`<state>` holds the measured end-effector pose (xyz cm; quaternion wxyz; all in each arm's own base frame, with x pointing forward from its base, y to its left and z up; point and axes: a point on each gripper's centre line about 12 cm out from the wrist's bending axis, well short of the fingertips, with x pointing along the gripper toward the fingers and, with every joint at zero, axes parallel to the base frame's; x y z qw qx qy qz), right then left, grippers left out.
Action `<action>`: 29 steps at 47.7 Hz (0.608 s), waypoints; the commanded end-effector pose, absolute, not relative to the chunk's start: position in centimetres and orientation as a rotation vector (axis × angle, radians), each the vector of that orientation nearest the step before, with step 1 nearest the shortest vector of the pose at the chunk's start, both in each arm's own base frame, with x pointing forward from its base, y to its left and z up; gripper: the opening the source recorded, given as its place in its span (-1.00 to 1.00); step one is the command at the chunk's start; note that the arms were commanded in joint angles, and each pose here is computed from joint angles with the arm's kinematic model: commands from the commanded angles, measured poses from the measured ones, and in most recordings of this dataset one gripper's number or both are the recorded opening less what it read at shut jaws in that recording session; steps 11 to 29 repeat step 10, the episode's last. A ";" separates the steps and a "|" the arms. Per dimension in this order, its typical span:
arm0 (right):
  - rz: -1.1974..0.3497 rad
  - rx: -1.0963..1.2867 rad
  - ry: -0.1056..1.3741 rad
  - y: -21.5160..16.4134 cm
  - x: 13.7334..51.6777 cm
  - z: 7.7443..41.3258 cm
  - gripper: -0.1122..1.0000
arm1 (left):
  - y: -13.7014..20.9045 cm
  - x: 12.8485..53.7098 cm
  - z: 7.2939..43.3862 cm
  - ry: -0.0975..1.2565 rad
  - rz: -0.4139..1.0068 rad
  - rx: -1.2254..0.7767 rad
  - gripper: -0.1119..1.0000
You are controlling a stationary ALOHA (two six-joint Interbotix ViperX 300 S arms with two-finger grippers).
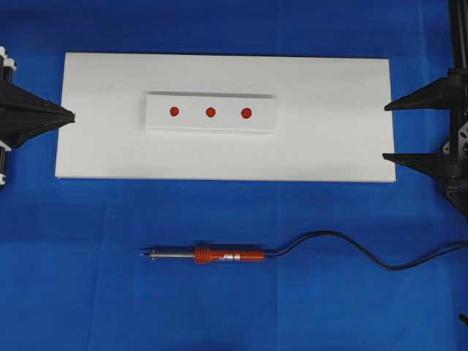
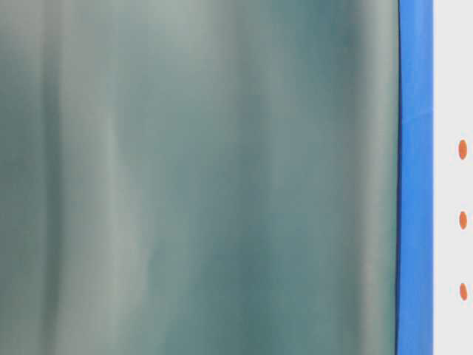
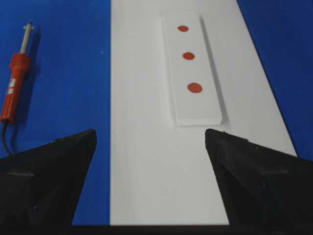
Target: Touch the tip of the soldering iron to the mark.
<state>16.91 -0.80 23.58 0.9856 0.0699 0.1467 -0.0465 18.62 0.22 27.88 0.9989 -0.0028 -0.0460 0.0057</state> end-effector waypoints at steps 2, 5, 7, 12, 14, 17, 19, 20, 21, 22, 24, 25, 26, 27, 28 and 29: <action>-0.089 0.143 0.284 -0.8 17.1 24.1 0.65 | 0.2 18.7 28.3 -0.103 0.010 -0.004 -0.80; -0.089 0.143 0.284 -0.8 17.1 24.1 0.65 | 0.2 18.7 28.3 -0.103 0.010 -0.004 -0.80; -0.087 0.142 0.284 -0.7 17.1 24.1 0.65 | 0.2 18.7 28.3 -0.103 0.010 -0.004 -0.80; -0.087 0.142 0.284 -0.7 17.1 24.1 0.65 | 0.2 18.7 28.3 -0.103 0.010 -0.004 -0.80; -0.087 0.142 0.284 -0.7 17.1 24.1 0.65 | 0.2 18.7 28.3 -0.103 0.010 -0.004 -0.80; -0.087 0.142 0.284 -0.7 17.1 24.1 0.65 | 0.2 18.7 28.3 -0.103 0.010 -0.004 -0.80; -0.087 0.142 0.284 -0.7 17.1 24.1 0.65 | 0.2 18.7 28.3 -0.103 0.010 -0.004 -0.80; -0.087 0.142 0.284 -0.7 17.1 24.1 0.65 | 0.2 18.7 28.3 -0.103 0.010 -0.004 -0.80; -0.087 0.142 0.284 -0.7 17.1 24.1 0.65 | 0.2 18.7 28.3 -0.103 0.010 -0.004 -0.80; -0.087 0.142 0.284 -0.7 17.1 24.1 0.65 | 0.2 18.7 28.3 -0.103 0.010 -0.004 -0.80; -0.087 0.142 0.284 -0.7 17.1 24.1 0.65 | 0.2 18.7 28.3 -0.103 0.010 -0.004 -0.80; -0.087 0.142 0.284 -0.7 17.1 24.1 0.65 | 0.2 18.7 28.3 -0.103 0.010 -0.004 -0.80; -0.087 0.142 0.284 -0.7 17.1 24.1 0.65 | 0.2 18.7 28.3 -0.103 0.010 -0.004 -0.80; -0.087 0.142 0.284 -0.7 17.1 24.1 0.65 | 0.2 18.7 28.3 -0.103 0.010 -0.004 -0.80; -0.087 0.142 0.284 -0.7 17.1 24.1 0.65 | 0.2 18.7 28.3 -0.103 0.010 -0.004 -0.80; -0.087 0.142 0.284 -0.7 17.1 24.1 0.65 | 0.2 18.7 28.3 -0.103 0.010 -0.004 -0.80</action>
